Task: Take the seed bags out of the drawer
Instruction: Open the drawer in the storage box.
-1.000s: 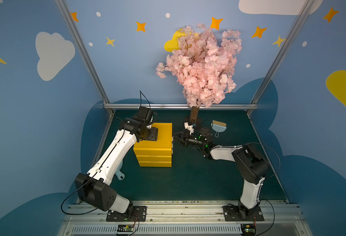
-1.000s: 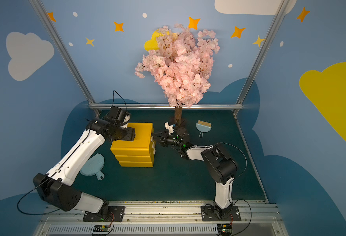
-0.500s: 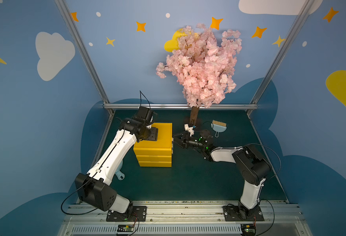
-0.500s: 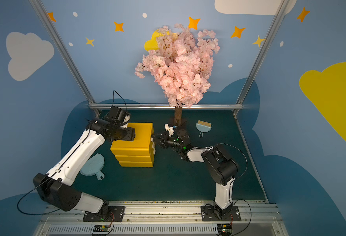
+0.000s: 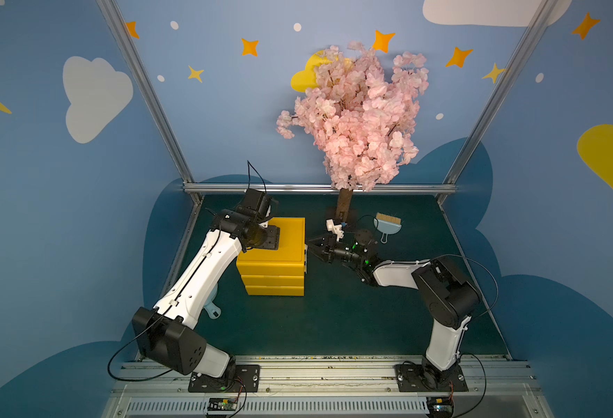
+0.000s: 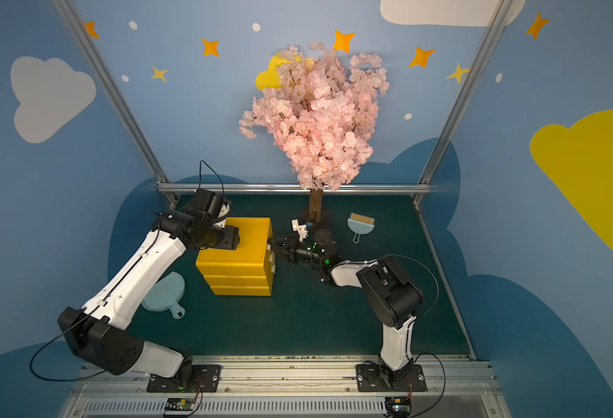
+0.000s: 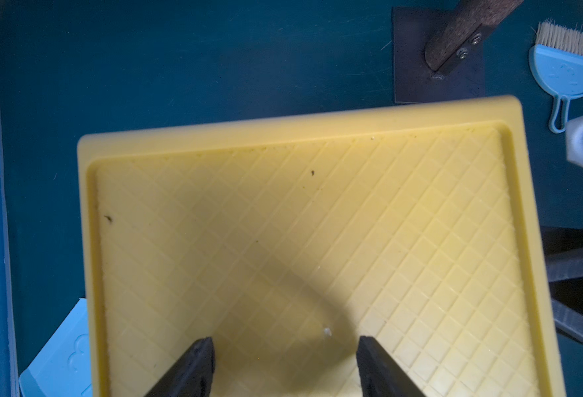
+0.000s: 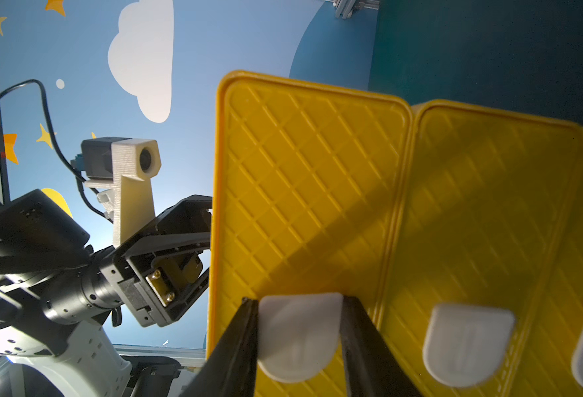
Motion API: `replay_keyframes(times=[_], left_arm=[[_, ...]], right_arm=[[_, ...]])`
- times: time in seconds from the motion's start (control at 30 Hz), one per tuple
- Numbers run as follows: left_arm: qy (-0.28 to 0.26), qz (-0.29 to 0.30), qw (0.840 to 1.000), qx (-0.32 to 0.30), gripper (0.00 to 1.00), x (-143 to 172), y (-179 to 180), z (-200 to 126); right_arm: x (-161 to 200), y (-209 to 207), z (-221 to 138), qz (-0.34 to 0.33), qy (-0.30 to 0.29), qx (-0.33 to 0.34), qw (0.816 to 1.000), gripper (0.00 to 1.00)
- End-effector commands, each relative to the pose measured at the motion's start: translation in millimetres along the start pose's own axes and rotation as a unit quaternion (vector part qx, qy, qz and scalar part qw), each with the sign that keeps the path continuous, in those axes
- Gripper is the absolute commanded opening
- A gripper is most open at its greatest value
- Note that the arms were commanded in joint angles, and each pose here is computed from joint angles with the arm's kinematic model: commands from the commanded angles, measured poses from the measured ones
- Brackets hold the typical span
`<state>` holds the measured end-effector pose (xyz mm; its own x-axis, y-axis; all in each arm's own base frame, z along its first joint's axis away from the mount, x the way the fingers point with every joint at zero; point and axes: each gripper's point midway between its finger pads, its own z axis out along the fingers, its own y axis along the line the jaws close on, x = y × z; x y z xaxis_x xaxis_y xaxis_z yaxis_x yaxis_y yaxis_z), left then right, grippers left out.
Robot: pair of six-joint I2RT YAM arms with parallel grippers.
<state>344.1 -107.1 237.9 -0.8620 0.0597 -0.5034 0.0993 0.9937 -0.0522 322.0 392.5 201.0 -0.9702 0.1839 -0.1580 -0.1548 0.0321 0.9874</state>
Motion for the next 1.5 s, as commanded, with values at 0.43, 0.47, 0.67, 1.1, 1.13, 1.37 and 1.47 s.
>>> replay_keyframes(times=[0.43,0.47,0.67,1.1,1.13,1.37,1.47], left_arm=[[0.057,-0.004,0.998,0.002,0.7,26,1,13],[0.056,-0.004,0.998,0.003,0.7,26,1,13],[0.058,-0.005,0.998,0.003,0.7,26,1,14],[0.059,-0.006,0.998,0.0,0.7,29,4,16],[0.061,-0.006,0.998,0.001,0.7,30,4,17],[0.061,-0.007,0.998,0.004,0.7,30,4,18],[0.062,-0.007,0.998,0.004,0.7,31,4,19]], right_arm=[[-3,0,-43,-0.014,-0.02,0.017,1.0,0.25],[-3,-1,-46,-0.014,-0.021,0.019,0.999,0.25],[-6,-4,-64,-0.016,-0.031,0.032,0.999,0.21],[8,25,-54,-0.076,0.005,0.086,0.993,0.45],[8,28,-51,-0.081,0.007,0.086,0.993,0.46],[6,25,-46,-0.084,0.008,0.112,0.99,0.48],[6,21,-47,-0.089,0.005,0.136,0.987,0.48]])
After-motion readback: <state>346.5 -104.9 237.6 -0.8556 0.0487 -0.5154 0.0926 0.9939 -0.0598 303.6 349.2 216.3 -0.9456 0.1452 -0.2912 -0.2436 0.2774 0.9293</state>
